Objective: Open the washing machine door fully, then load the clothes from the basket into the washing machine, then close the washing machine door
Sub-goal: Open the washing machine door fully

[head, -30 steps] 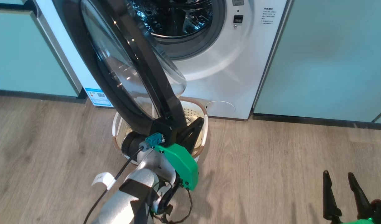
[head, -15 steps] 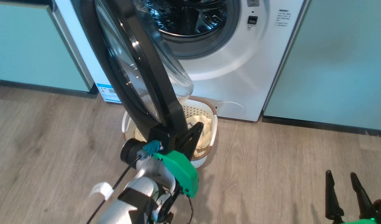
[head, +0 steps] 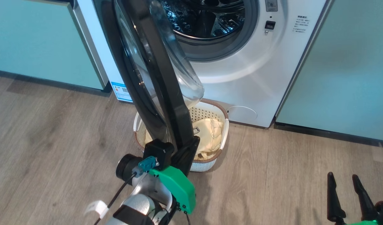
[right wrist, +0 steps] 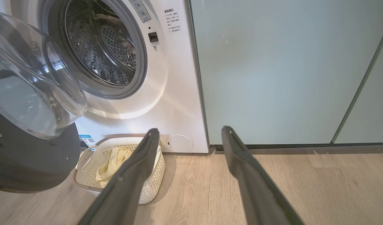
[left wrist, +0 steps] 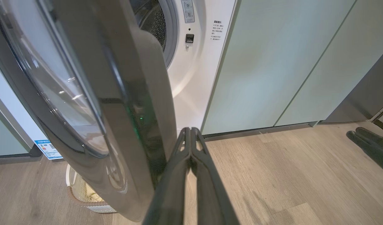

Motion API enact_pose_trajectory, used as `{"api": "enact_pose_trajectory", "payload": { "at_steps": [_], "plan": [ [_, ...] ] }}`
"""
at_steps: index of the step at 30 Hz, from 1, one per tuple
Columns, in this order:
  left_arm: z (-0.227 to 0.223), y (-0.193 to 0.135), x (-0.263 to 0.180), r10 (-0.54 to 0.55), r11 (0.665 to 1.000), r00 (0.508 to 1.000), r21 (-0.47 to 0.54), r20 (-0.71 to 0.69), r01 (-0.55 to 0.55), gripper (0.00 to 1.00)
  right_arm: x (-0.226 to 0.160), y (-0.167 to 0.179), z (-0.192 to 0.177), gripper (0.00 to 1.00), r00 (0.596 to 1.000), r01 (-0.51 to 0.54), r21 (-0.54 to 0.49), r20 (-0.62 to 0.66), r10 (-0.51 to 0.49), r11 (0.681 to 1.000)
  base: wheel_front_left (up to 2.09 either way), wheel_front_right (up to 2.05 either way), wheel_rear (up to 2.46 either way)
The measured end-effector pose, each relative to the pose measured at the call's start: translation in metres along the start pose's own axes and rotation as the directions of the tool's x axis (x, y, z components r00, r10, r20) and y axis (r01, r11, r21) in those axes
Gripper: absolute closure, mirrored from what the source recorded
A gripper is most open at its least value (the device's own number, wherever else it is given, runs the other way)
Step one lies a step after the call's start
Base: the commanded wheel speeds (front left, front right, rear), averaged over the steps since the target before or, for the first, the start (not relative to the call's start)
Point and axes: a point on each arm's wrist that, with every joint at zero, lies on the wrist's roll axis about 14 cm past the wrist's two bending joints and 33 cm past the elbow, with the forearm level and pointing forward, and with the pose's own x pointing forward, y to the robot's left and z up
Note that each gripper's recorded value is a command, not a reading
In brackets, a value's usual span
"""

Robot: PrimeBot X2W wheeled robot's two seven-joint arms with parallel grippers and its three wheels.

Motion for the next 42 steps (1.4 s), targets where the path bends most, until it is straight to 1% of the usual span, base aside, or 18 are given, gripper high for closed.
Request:
{"api": "enact_pose_trajectory", "payload": {
  "at_steps": [5,15,23,31,42],
  "plan": [
    [0.0,0.0,0.0,-0.006,1.0,1.0,0.009,-0.001,0.006,1.0,-0.001,0.001,0.0,0.0,1.0,0.0,0.001,0.0,0.0,1.0,0.0,0.0,0.0],
    [-0.001,-0.01,0.012,-0.046,0.999,0.999,0.024,0.01,0.046,1.0,-0.01,-0.011,0.001,0.0,0.999,0.043,0.01,0.006,-0.043,0.999,0.0,0.0,0.0],
    [-0.001,-0.011,0.017,-0.053,0.998,0.998,0.021,0.021,0.052,1.0,-0.012,-0.015,0.001,0.0,0.998,0.058,0.019,0.005,-0.058,0.998,0.0,0.0,0.0],
    [-0.001,-0.001,0.01,-0.019,1.0,0.999,0.023,0.027,0.018,1.0,-0.004,-0.009,-0.003,0.0,0.999,0.034,0.019,-0.007,-0.034,0.999,0.0,0.0,0.0],
    [0.003,0.027,-0.015,0.089,0.995,0.995,0.037,0.046,-0.09,1.0,0.014,0.016,-0.013,0.0,0.998,-0.053,0.021,-0.041,0.054,0.998,0.0,0.0,0.0]
  ]
}}
